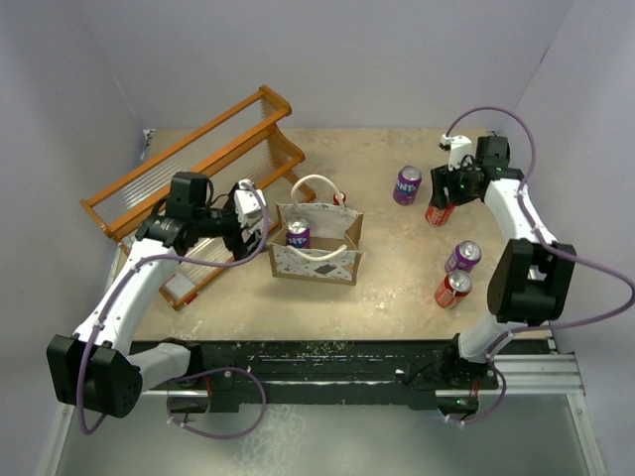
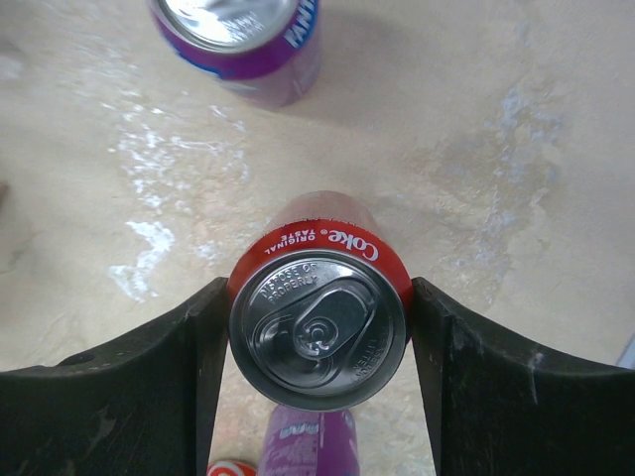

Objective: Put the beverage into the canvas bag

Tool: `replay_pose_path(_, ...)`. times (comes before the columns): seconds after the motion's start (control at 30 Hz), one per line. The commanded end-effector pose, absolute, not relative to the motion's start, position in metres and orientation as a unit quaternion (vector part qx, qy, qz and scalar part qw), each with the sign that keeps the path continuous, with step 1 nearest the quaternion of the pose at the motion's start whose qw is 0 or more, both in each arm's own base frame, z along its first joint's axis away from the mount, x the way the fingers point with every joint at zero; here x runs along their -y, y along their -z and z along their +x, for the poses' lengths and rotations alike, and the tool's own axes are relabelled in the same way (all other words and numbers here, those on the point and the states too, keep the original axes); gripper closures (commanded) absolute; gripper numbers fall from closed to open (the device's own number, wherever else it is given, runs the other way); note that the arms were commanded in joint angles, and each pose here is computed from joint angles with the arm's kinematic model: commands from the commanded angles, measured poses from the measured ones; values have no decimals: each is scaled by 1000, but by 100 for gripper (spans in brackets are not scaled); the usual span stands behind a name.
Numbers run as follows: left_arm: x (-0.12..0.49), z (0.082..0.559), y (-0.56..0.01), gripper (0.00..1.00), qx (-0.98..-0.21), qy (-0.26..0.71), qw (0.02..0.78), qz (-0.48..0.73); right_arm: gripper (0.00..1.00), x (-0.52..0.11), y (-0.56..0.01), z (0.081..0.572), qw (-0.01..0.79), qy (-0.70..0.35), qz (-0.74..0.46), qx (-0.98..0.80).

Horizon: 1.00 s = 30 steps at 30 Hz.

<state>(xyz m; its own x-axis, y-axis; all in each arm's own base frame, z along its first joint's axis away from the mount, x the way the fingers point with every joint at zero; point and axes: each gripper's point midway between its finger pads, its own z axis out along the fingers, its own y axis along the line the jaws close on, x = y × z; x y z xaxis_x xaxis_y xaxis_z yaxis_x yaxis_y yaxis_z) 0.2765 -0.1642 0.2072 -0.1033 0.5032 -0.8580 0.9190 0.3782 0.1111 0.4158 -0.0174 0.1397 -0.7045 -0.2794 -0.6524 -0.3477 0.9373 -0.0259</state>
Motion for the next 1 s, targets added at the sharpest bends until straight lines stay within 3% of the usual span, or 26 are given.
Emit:
replay_pose_path(0.0,165,286,-232,9,-687,218,476,503,93,-9,-254,419,475,-64,-215,-851)
replay_pose_path(0.1,168,291,-231,10,-703,231,473,478,100,-34,-288,403,506,-88,-246,-822)
replay_pose_path(0.43,184,305,-230,19,-734,297,459,403,100,-155,-363,339,569,-191,-411,-686)
replay_pose_path(0.67,193,316,-222,26,-748,331,435,376,100,-212,-356,306,541,-264,-494,-627)
replay_pose_path(0.97,198,331,-205,39,-773,346,408,343,100,-261,-334,309,525,-278,-528,-608)
